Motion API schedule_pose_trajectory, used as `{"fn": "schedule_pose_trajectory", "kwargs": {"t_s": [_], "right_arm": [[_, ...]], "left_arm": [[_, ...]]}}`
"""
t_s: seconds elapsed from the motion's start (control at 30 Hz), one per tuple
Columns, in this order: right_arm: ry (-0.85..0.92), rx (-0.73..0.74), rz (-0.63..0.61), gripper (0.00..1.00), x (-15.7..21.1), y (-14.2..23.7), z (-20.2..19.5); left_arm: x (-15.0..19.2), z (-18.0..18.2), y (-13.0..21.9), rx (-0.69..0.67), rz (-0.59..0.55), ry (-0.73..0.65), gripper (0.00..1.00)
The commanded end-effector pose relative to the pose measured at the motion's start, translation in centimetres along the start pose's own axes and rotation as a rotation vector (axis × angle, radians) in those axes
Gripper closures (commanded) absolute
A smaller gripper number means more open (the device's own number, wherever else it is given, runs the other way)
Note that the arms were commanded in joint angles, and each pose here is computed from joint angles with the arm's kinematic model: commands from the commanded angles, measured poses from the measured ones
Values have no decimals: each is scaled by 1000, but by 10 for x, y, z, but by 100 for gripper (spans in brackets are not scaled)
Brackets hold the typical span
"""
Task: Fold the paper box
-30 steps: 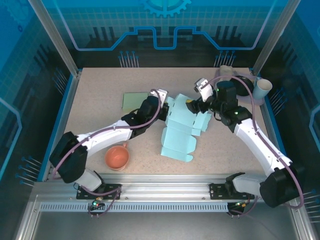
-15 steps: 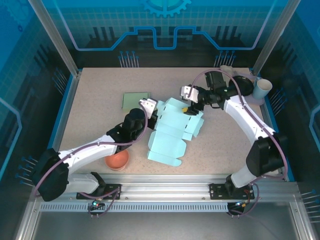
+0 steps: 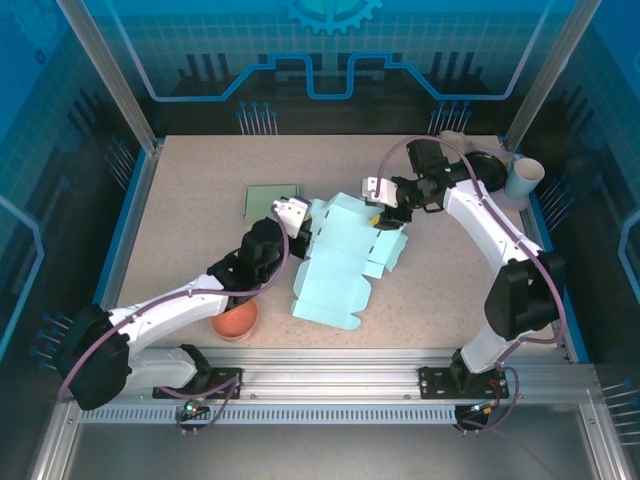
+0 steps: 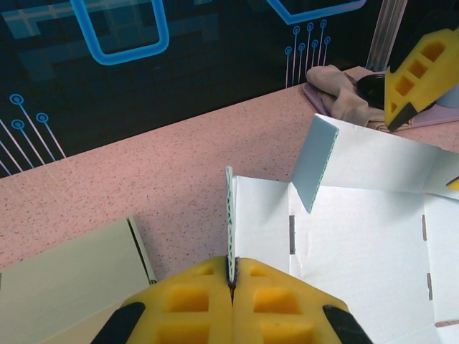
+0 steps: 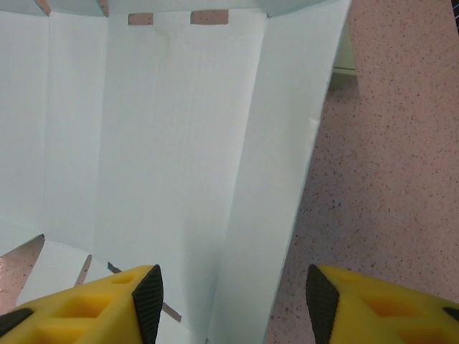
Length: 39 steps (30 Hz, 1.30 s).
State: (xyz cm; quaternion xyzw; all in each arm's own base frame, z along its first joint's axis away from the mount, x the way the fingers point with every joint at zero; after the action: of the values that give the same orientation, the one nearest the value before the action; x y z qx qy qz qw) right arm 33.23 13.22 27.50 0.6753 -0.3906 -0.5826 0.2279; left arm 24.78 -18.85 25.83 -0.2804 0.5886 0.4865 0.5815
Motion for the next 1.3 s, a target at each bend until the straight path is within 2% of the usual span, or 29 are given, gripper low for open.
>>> {"fn": "schedule_pose_trajectory", "kwargs": {"t_s": [0.0,0.27,0.4,0.73,0.8,1.03,1.17,1.2,1.27], "right_arm": [[-14,-19,19,44,5,4,1],[-27,-31,33,49,10,-5,-1],[-30,-34,50,57,11,-7,-3],[-39,-44,70,59,17,-13,-2],[-39,-43,68,62,16,-13,-2],[-21,-25,72,79,14,-7,-2],[-4,-6,97,100,12,-7,-2],[0,1,112,100,11,-8,-2],[18,33,158,100,7,-11,0]], "left_arm": [[-8,6,6,-32,-58,14,100],[-8,5,5,-24,-61,16,100],[-9,6,5,-27,-64,16,100],[-8,8,7,-31,-70,26,100],[-7,8,7,-33,-69,28,100],[-7,8,5,-36,-62,26,100],[-6,8,5,-34,-60,41,100],[-6,8,5,-32,-57,48,100],[-7,8,8,-28,-43,75,92]]}}
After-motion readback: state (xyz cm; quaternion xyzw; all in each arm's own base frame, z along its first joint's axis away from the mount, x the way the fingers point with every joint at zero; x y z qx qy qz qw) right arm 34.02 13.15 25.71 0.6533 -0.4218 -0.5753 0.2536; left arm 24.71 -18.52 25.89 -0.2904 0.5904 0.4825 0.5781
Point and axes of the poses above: each hand's point on the last joint's axis, 136 mm out from that joint toward the fingers, its own y axis back along the fingers, its own z axis along the line the jaws close on, x = y × z, the point moved 10 cm from there along y, back along the fingers, and after that the axes turned 6 degrees about -y, right-handed, at the moved point
